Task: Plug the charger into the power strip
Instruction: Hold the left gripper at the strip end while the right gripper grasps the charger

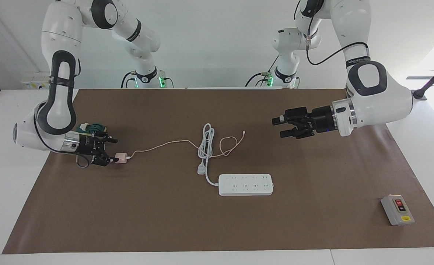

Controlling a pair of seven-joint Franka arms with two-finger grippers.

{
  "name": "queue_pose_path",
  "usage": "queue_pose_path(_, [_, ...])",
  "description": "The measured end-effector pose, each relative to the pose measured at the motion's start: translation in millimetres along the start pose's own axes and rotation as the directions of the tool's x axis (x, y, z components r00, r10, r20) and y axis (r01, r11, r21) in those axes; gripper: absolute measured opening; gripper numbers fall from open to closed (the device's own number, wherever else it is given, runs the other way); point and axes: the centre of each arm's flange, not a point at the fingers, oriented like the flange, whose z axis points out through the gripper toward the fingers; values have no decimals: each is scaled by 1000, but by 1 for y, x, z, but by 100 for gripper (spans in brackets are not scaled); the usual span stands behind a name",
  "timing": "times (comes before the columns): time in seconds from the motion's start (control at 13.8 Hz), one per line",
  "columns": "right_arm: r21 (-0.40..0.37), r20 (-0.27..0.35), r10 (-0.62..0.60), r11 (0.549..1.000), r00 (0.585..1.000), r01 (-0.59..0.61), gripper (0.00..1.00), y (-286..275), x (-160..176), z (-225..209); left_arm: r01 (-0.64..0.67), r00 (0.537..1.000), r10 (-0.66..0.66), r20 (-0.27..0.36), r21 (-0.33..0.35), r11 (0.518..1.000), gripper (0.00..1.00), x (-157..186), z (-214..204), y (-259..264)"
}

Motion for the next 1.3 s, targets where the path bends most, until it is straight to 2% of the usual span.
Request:
queue_pose_path(0.14, [2,-3,7,1000,1000,-6,100,0,4,4,-33,999,31,-30,-86,996,100,6,21,-15])
queue_pose_path(0.36, [17,-21,9,1000,1000,-9,100,1,10,8,-37,998,27,-58,-180,983,100,2,47,-51])
queue_pose_path(0.51, [27,-33,10,1000,999,-9,100,1,12,10,-24,997,7,-73,-230,973,100,-5,61,-78])
queue_pose_path(0.72, [33,-41,7,999,999,-6,100,2,15,11,-17,996,-8,-91,-267,963,100,-13,72,-103])
queue_pose_path(1.01, [50,-50,-4,999,999,6,56,-2,10,7,6,994,-40,-102,-315,949,100,-19,83,-118])
queue_pose_path(1.08, [52,-53,-12,999,999,15,49,-2,8,5,-4,994,-31,-103,-321,947,100,-22,88,-121])
queue_pose_path(1.3, [48,-56,-48,998,997,50,48,-3,6,8,-11,995,-21,-94,-324,946,100,-27,101,-127])
